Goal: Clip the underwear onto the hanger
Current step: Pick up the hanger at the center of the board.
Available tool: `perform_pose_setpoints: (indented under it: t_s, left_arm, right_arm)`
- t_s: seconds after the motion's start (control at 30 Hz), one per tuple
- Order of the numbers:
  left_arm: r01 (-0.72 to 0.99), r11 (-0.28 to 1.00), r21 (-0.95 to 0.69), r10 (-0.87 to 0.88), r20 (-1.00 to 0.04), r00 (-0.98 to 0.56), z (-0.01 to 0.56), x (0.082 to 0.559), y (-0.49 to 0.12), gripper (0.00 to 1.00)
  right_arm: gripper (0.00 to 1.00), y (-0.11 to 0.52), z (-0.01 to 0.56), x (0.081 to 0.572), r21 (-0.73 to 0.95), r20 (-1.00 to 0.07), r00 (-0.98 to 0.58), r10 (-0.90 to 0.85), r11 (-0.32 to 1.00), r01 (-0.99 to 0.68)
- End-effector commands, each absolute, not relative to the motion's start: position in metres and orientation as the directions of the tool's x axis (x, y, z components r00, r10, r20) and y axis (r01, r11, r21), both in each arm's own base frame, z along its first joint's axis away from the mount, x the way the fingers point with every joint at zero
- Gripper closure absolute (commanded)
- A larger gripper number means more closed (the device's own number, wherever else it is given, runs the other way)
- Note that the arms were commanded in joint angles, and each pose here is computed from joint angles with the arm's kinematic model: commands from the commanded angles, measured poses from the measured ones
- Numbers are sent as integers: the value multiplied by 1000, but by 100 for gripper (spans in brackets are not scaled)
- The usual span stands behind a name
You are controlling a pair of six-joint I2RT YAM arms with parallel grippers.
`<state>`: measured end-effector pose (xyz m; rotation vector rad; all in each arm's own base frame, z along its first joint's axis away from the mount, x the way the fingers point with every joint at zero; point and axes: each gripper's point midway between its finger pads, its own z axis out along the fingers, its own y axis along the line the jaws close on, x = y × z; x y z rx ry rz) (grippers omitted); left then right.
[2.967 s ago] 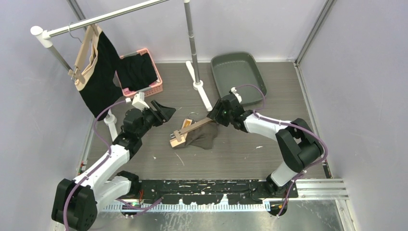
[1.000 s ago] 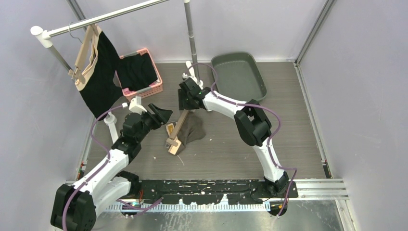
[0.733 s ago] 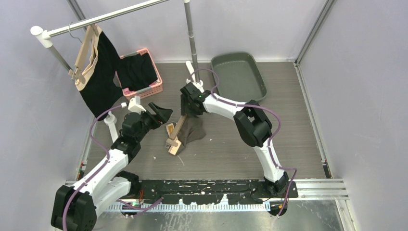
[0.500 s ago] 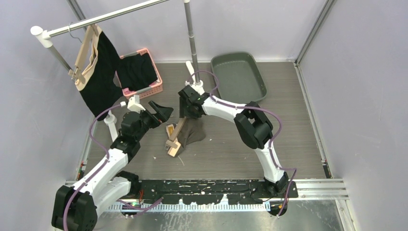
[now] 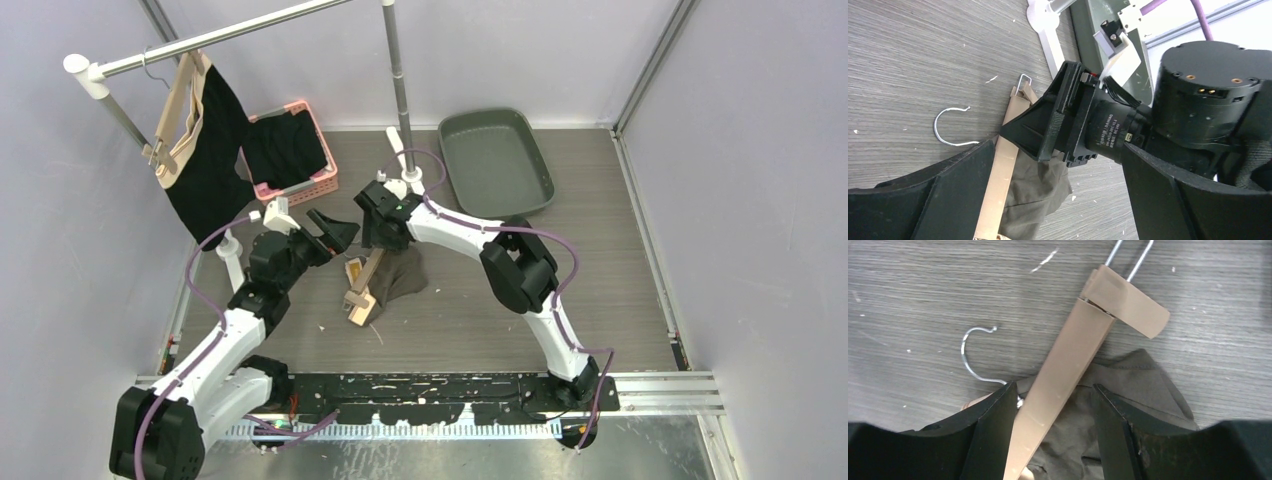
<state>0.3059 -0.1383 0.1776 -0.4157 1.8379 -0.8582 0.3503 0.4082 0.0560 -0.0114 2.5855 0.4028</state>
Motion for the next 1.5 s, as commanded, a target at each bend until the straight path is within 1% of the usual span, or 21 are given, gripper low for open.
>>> perform_pose_setpoints:
  t_s: [0.0, 0.17, 0.43, 0.7, 0.73, 0.77, 0.8, 0.83, 0.87, 1.03, 1.27, 1.37, 1.47]
  left_arm:
    - [175, 629, -757, -657, -638, -401, 205, 309, -145, 2]
    - [187, 607, -772, -673, -625, -395, 208, 302, -143, 2]
    - [162, 623, -765, -678, -632, -376, 206, 294, -134, 2]
    - [175, 618, -766, -678, -632, -375, 208, 285, -132, 2]
    - [176, 618, -766, -678, -632, -375, 208, 284, -131, 2]
    - [177, 617, -766, -678, -632, -375, 207, 283, -131, 2]
    - [176, 616, -767, -679, -631, -375, 206, 282, -131, 2]
    - [177, 616, -768, -679, -631, -376, 206, 281, -131, 2]
    - [177, 615, -769, -678, -630, -379, 205, 280, -131, 2]
    - [179, 614, -768, -676, -630, -382, 204, 278, -131, 2]
    - [174, 616, -768, -676, -629, -385, 201, 277, -131, 2]
    - [172, 616, -769, -675, -627, -388, 199, 276, -131, 2]
    - [171, 615, -770, -676, -626, -389, 198, 276, -131, 2]
  right_arm:
    - [38, 400, 67, 359, 246, -535, -836, 122, 969, -16]
    - [38, 400, 70, 362, 236, -548, -826, 129, 972, -5]
    - [38, 421, 60, 359, 219, -523, -844, 124, 976, 7]
    - [38, 425, 46, 351, 190, -506, -853, 130, 981, 37]
    - [37, 424, 46, 351, 188, -507, -852, 130, 981, 38]
    - [30, 424, 46, 350, 186, -510, -851, 126, 982, 34]
    - [15, 425, 47, 350, 187, -515, -848, 122, 982, 27]
    - [10, 425, 48, 350, 187, -519, -846, 122, 982, 27]
    - [9, 425, 49, 350, 189, -522, -844, 123, 982, 25]
    - [9, 429, 43, 350, 203, -515, -846, 134, 979, 32]
    - [14, 420, 38, 348, 181, -514, -844, 151, 981, 65]
    - [20, 417, 44, 349, 195, -531, -830, 168, 978, 73]
    - [28, 416, 45, 350, 204, -535, -826, 180, 976, 80]
